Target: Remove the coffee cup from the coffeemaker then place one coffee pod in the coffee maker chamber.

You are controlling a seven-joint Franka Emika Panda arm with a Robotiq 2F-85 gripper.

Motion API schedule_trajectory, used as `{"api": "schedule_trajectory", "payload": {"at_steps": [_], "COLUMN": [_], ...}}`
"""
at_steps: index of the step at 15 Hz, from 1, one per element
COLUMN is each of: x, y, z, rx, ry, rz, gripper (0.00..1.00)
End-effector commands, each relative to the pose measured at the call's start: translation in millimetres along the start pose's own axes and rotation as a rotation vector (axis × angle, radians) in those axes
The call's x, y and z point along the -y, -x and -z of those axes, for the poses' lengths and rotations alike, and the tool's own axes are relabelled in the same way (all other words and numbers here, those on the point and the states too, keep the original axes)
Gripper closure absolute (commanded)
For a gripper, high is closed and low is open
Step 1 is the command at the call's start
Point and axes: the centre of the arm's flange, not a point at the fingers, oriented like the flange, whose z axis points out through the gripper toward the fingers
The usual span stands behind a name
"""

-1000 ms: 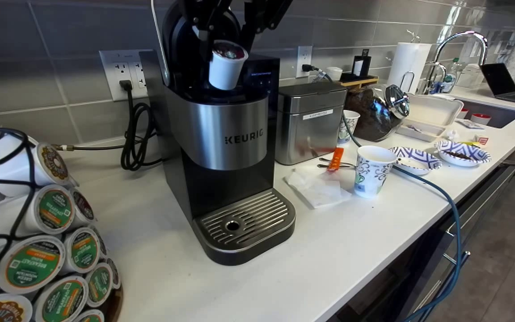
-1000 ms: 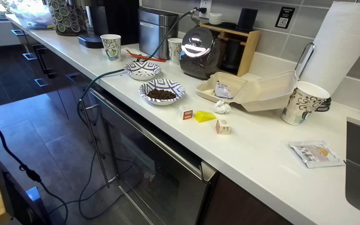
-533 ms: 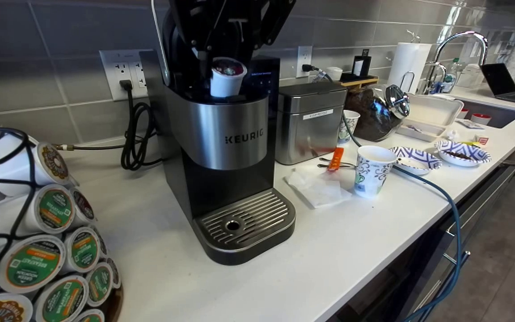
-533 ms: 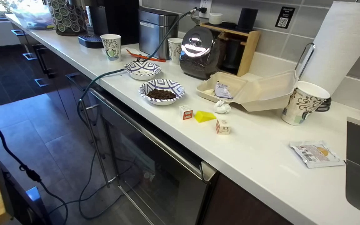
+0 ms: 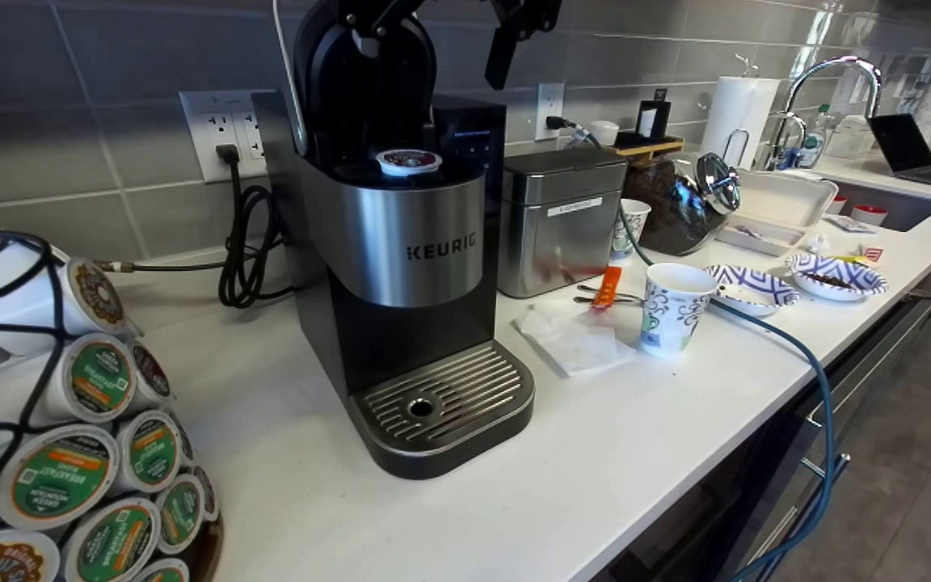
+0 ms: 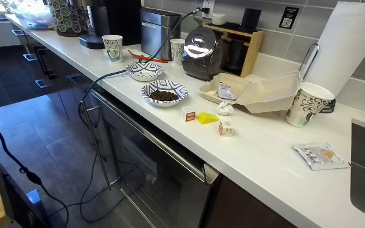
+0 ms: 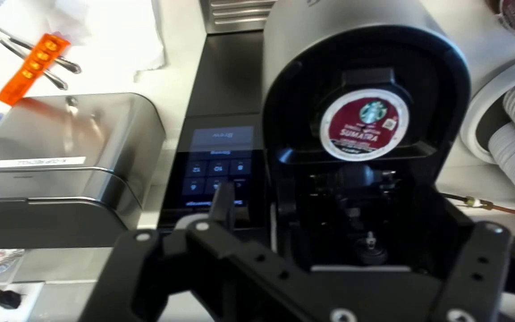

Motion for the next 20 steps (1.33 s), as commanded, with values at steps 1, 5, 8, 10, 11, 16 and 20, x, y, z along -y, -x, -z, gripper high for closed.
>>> {"api": "schedule_trajectory", "payload": {"at_steps": [1,5,8,10,11,16,20], "x": [-43.1,-88.4,-112.4,-70.4,-75.8,-78.7,-78.9], "y": [13.0,30.6,29.7,-20.4,-19.8,-9.5,-9.5], "z": [1.8,2.2,5.5,10.3,10.1,12.1,11.9], "rx": [0.095,0.134,0.033,0.007,-0.015,-0.019,-0.019], "ry": [0.067,-0.175,-0.345,-0.311,-0.341,-0.356,-0.356], "rz": [-0.016,0.089,0.116,0.092,0.103,0.12,0.119], "gripper": [0.0,0.0,0.0,0.0,0.0,0.0,0.0]}}
